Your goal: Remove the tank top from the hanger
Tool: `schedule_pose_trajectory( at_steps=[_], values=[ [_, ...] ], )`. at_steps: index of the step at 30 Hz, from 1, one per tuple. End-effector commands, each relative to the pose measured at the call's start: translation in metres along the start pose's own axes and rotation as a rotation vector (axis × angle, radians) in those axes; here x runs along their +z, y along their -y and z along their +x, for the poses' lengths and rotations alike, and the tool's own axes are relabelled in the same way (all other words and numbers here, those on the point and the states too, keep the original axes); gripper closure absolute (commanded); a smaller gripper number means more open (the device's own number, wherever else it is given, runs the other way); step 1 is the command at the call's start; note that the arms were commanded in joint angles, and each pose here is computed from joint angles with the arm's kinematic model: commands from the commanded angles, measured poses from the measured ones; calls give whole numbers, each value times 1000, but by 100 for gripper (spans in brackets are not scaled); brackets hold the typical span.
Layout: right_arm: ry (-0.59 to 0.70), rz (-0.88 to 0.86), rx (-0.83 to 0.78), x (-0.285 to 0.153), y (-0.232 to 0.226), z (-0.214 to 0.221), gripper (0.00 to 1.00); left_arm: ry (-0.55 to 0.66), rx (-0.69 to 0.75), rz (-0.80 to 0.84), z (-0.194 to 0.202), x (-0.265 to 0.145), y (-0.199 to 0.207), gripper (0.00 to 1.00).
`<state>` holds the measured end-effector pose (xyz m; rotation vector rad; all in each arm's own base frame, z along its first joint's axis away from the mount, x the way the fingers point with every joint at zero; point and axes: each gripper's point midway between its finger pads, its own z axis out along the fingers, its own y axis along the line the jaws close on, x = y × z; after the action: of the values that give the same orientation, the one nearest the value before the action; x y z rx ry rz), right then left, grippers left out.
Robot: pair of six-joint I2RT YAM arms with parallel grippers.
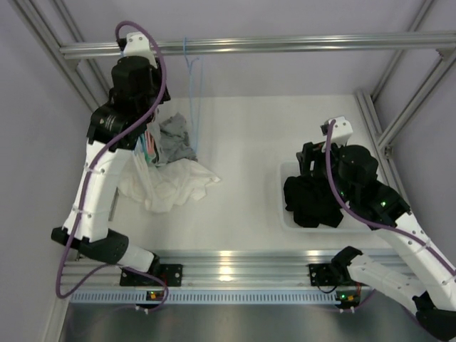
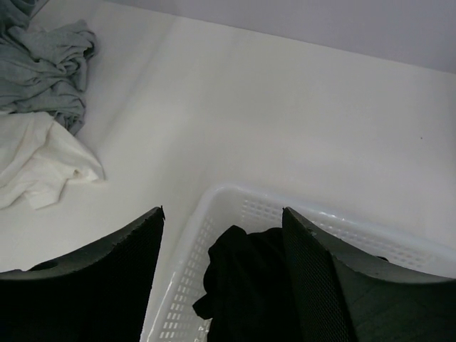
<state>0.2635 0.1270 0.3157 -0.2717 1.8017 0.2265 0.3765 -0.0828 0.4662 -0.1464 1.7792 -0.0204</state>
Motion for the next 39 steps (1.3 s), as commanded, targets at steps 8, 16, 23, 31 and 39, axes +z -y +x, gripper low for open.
schedule_pose_trajectory(
  at_steps=[8,16,23,31,39],
  values=[
    [99,-68,15,-3,-9,-22,36,-24,77,-170,-2,30,-32,64],
    [93,-80,13,-1,-12,-21,36,-62,92,-204,10,39,-46,66],
    [100,-87,14,-3,-13,-23,38,-103,84,-209,22,52,-59,67],
    [97,-86,14,-1,-13,-23,39,-135,79,-165,32,61,-55,71],
    [75,-95,5,5,-17,-18,40,-113,72,-152,24,52,-55,72]
  ],
)
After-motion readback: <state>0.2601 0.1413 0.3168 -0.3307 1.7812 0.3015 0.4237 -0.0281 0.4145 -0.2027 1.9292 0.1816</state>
